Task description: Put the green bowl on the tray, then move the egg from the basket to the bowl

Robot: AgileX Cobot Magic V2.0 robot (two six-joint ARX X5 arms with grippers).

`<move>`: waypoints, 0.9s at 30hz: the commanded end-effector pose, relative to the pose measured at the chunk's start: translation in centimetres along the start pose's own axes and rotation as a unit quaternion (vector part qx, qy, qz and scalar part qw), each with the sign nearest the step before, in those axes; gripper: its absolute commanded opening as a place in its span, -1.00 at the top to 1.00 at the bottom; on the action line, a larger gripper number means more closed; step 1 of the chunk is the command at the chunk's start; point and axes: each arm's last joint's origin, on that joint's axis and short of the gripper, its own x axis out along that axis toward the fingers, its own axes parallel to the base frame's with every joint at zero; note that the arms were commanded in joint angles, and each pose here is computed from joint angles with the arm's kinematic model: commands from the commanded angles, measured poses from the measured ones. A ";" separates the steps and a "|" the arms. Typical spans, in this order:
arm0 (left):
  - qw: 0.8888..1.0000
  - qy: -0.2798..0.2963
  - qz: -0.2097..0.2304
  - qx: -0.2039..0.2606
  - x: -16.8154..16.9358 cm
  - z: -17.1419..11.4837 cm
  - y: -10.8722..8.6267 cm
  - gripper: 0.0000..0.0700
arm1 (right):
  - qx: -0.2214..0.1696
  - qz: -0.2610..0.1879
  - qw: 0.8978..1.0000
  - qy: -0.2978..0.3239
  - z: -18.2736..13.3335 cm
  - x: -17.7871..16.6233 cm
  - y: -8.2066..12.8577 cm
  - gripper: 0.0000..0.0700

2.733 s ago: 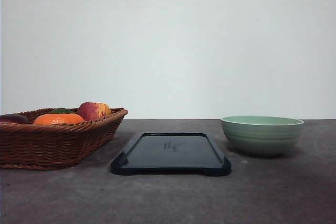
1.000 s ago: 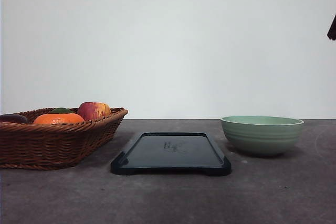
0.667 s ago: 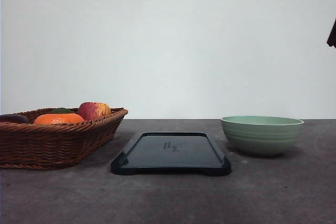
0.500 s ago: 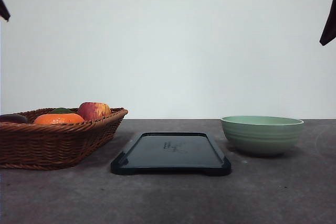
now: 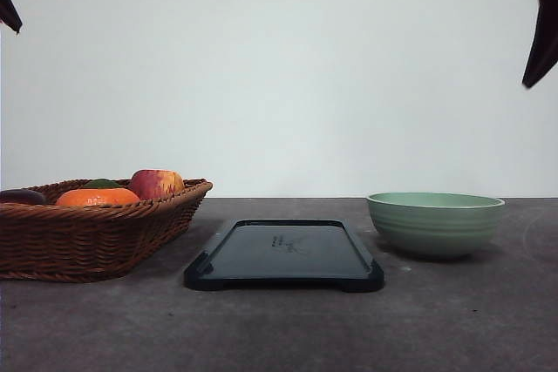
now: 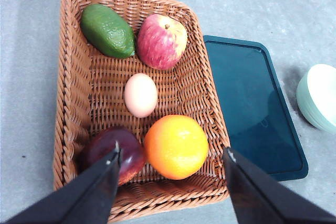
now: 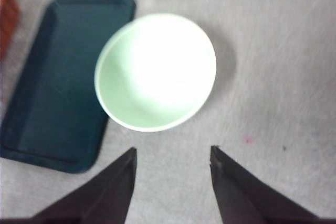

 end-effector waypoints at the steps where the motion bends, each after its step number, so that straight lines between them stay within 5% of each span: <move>1: 1.000 -0.011 -0.005 0.004 -0.3 0.6 -0.2 -0.11 | 0.007 -0.001 1.000 0.003 0.9 0.6 0.0 0.23; 16: 1.000 -0.014 -0.005 0.005 -0.3 0.7 -0.3 -0.11 | 0.002 -0.020 0.998 0.067 6.2 7.7 -0.8 0.23; 27: 0.999 -0.033 -0.009 0.012 -0.4 1.1 -0.3 -0.11 | 0.002 -0.052 0.992 0.111 7.2 11.7 -2.3 0.23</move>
